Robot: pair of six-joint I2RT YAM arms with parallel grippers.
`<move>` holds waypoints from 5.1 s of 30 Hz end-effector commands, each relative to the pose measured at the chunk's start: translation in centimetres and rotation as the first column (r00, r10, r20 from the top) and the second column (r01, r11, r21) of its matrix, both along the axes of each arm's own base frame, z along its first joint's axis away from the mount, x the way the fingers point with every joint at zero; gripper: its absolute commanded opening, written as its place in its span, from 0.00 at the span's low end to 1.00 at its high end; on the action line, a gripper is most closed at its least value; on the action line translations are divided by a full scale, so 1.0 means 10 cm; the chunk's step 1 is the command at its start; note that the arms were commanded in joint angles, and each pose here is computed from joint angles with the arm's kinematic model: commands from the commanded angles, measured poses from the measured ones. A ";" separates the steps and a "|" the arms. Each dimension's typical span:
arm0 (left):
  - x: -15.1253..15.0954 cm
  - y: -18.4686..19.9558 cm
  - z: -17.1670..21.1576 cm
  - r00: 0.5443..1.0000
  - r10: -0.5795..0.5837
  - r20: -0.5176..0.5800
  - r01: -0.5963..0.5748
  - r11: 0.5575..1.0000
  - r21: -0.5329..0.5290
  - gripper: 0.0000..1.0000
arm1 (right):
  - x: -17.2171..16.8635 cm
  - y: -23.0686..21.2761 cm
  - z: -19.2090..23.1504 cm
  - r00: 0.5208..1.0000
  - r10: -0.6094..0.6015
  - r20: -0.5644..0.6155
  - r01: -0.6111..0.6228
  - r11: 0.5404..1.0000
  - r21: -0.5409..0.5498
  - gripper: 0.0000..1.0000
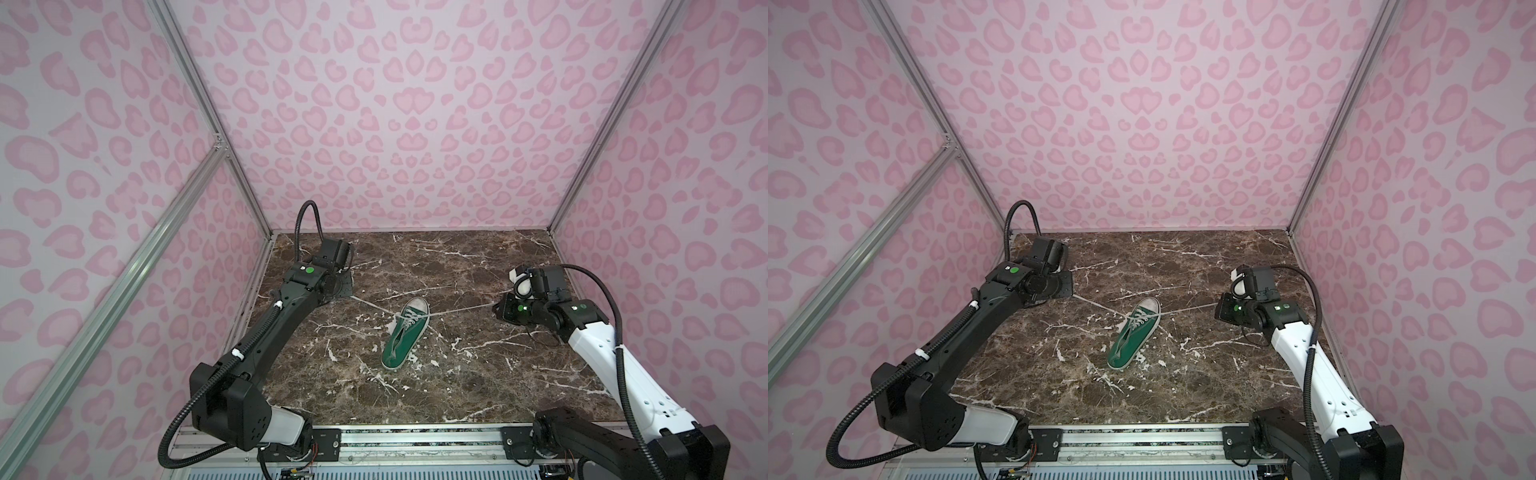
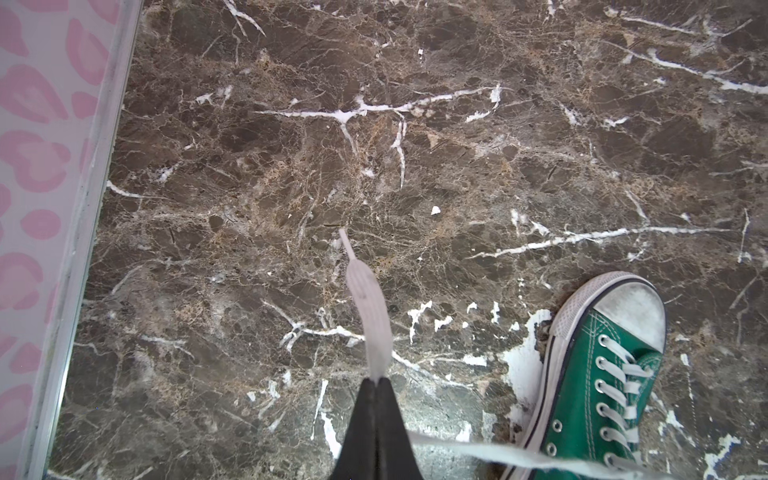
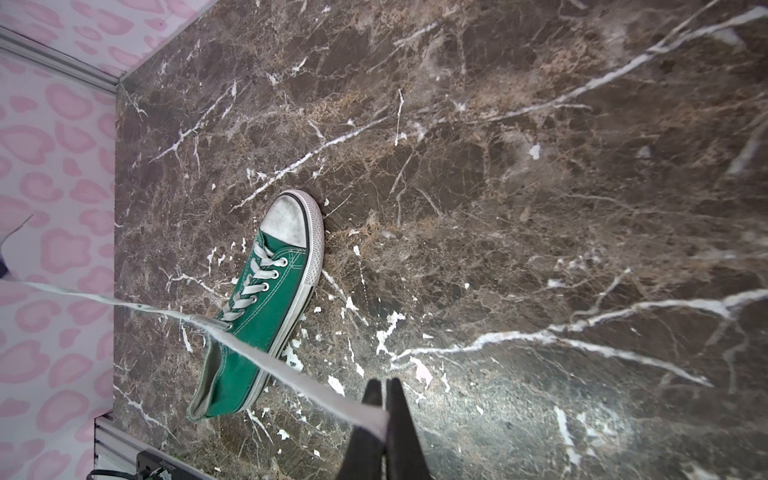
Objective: Tie the shoes
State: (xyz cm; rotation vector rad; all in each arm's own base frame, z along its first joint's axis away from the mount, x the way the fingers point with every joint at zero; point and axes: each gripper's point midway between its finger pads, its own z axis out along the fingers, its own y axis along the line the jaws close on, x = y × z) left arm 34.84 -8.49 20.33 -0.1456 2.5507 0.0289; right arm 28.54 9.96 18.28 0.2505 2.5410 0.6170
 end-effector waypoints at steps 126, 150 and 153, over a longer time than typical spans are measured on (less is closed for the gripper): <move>-0.72 -0.35 -1.46 0.957 -0.082 -0.277 0.013 0.970 -0.243 0.04 | -0.50 1.43 -0.21 0.968 0.198 -0.152 -0.148 0.946 0.288 0.00; -0.96 -0.37 -1.39 0.981 -0.058 -0.187 -0.015 0.931 -0.366 0.04 | 0.13 3.11 -0.54 0.962 0.252 -0.106 -0.206 0.924 0.322 0.00; -1.00 -0.35 -1.41 0.980 -0.054 -0.191 -0.020 0.931 -0.364 0.04 | 0.19 3.21 -0.66 0.960 0.252 -0.121 -0.201 0.924 0.326 0.00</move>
